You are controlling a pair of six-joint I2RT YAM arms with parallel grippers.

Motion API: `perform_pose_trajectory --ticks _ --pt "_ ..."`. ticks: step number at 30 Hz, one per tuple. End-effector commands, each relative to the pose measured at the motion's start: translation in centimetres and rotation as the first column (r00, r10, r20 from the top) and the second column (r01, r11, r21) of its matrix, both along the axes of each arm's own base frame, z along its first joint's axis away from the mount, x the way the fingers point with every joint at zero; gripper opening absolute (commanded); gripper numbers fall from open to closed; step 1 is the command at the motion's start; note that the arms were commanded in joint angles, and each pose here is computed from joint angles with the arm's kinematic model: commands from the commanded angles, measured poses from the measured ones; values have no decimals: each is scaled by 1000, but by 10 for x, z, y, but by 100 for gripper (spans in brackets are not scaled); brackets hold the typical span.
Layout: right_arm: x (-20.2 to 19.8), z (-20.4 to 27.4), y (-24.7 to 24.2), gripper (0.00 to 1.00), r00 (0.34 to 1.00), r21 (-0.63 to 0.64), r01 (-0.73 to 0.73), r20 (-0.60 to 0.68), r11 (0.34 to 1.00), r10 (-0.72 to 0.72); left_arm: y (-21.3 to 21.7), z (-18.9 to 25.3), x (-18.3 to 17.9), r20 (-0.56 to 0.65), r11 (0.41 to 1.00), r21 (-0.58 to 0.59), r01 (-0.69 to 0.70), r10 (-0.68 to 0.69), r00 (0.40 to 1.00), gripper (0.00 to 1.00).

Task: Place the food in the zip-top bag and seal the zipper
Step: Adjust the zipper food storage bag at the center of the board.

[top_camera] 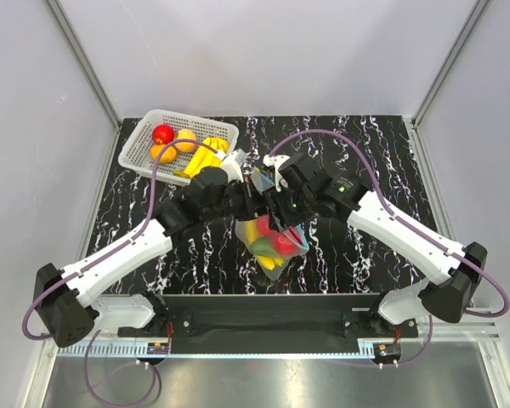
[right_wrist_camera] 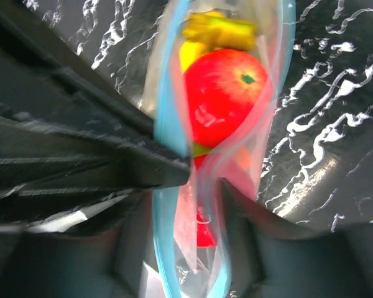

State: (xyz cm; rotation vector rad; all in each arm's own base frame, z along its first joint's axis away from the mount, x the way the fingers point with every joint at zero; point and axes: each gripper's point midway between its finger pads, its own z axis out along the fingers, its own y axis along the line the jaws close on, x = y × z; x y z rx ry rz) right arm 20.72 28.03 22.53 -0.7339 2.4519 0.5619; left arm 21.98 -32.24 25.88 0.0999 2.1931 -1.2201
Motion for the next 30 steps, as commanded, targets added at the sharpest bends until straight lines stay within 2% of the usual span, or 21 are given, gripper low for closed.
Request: perform_pose_trajectory --ticks 1,2,4,5,7,8,9,16,21,26,27,30 --pt "15 11 -6 47 994 -12 78 84 997 -77 -9 45 10 66 991 -128 -21 30 997 5" --pt "17 11 -7 34 992 -15 90 88 996 -89 -8 45 10 70 991 -128 -27 37 997 13" --pt "18 8 -11 25 991 -32 96 95 995 -92 -2 48 9 80 990 -132 -44 55 995 18" --pt "19 7 -11 17 991 -35 97 97 995 -93 2 49 11 87 989 -132 -65 77 993 25" --pt "20 5 -12 10 990 -44 105 102 993 -100 10 57 9 112 986 -145 -84 100 989 37" --pt "21 5 -13 6 989 -44 109 108 993 -103 15 61 10 123 984 -144 -102 120 985 53" --pt "23 4 -13 0 988 -49 113 112 992 -107 19 65 10 143 985 -139 -106 126 982 59" --pt "24 19 -23 0 983 -85 56 181 995 -40 74 69 11 271 980 -12 -200 195 943 99" --pt "15 45 -23 0 974 -43 -35 222 998 43 108 56 21 372 971 15 -239 217 903 99" --pt "-6 56 -19 0 956 -3 -182 232 983 178 104 40 26 419 988 16 -150 130 898 99" --pt "-16 57 -20 0 927 -11 -283 255 959 276 105 37 31 439 988 44 -151 116 891 99" --pt "-17 67 -24 0 900 -2 -307 326 952 291 108 32 37 507 984 98 -148 79 859 99"
